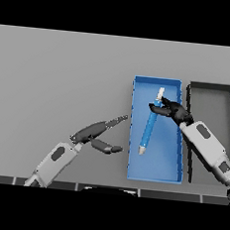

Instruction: Pick up the blue pipe and place it into the blue bin.

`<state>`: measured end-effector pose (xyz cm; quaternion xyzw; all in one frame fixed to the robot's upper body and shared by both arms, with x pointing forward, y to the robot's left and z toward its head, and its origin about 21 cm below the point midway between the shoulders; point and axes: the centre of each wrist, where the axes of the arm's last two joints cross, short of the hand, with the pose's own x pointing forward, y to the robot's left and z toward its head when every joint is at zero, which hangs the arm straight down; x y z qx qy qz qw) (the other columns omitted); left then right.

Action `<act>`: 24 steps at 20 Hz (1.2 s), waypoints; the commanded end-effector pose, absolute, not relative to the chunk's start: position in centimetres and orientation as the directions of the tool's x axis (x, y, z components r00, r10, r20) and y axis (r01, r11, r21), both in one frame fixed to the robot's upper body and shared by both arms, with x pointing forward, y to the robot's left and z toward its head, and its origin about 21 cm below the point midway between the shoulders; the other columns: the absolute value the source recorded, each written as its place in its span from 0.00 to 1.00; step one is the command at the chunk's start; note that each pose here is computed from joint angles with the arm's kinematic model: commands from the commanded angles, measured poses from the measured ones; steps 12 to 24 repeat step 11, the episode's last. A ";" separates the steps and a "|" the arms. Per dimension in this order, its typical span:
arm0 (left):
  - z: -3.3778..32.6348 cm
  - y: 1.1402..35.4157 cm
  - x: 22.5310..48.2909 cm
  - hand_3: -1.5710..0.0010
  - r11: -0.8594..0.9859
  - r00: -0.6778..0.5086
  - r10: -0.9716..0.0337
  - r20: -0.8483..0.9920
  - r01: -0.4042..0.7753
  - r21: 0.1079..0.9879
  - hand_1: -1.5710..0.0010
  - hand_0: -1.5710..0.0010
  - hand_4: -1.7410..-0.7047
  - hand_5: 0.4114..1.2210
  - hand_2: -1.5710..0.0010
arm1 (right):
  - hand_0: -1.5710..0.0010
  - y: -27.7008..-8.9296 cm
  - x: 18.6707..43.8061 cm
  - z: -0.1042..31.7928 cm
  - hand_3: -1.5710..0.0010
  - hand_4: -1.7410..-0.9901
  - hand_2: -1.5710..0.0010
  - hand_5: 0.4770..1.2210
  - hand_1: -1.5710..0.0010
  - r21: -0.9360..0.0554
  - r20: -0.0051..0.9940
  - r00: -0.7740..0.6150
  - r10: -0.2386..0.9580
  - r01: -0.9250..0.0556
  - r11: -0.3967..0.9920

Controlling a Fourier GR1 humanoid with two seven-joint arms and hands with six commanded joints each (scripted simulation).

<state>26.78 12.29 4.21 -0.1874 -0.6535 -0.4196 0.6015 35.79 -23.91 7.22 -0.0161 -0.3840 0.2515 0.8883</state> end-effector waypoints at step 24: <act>4.7 12.7 27.1 1.00 0.579 -0.195 -0.252 0.948 0.754 0.309 1.00 1.00 0.79 0.07 1.00 | 0.99 -24.5 35.5 7.3 1.00 0.82 0.99 0.27 0.99 -0.184 0.711 0.555 0.431 -0.445 0.876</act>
